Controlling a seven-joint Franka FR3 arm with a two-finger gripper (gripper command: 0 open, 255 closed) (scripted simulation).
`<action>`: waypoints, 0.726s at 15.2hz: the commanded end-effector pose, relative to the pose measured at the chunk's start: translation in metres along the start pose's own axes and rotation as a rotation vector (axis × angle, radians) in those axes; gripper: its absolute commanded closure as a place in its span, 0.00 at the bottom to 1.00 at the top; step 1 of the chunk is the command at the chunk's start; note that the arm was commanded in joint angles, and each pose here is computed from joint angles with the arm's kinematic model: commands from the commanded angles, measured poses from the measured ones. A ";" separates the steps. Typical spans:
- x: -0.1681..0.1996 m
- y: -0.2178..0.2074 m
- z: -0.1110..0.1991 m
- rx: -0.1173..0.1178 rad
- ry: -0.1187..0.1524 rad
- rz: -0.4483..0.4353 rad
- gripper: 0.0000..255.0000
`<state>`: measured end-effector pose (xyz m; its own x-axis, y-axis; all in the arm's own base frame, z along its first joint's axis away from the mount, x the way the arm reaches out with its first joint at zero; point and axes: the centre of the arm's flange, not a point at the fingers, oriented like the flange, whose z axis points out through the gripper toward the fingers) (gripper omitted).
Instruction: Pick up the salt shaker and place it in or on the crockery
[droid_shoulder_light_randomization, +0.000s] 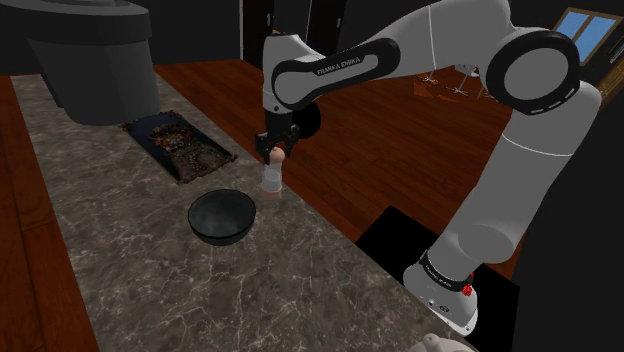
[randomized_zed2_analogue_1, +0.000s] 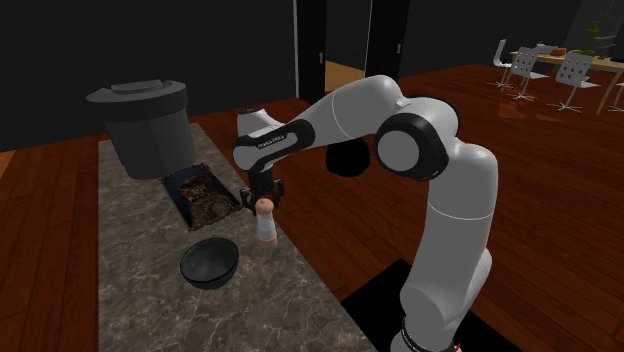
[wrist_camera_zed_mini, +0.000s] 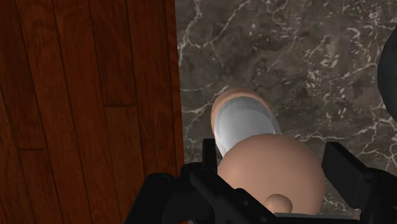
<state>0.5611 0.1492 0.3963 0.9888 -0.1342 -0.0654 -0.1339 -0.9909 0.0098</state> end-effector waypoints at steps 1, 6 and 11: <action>0.000 0.000 0.000 0.000 -0.001 0.000 1.00; 0.000 0.000 0.001 0.000 -0.001 0.000 1.00; -0.002 0.000 -0.026 0.000 -0.001 0.000 1.00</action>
<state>0.5619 0.1494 0.4160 0.9887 -0.1345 -0.0661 -0.1341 -0.9909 0.0101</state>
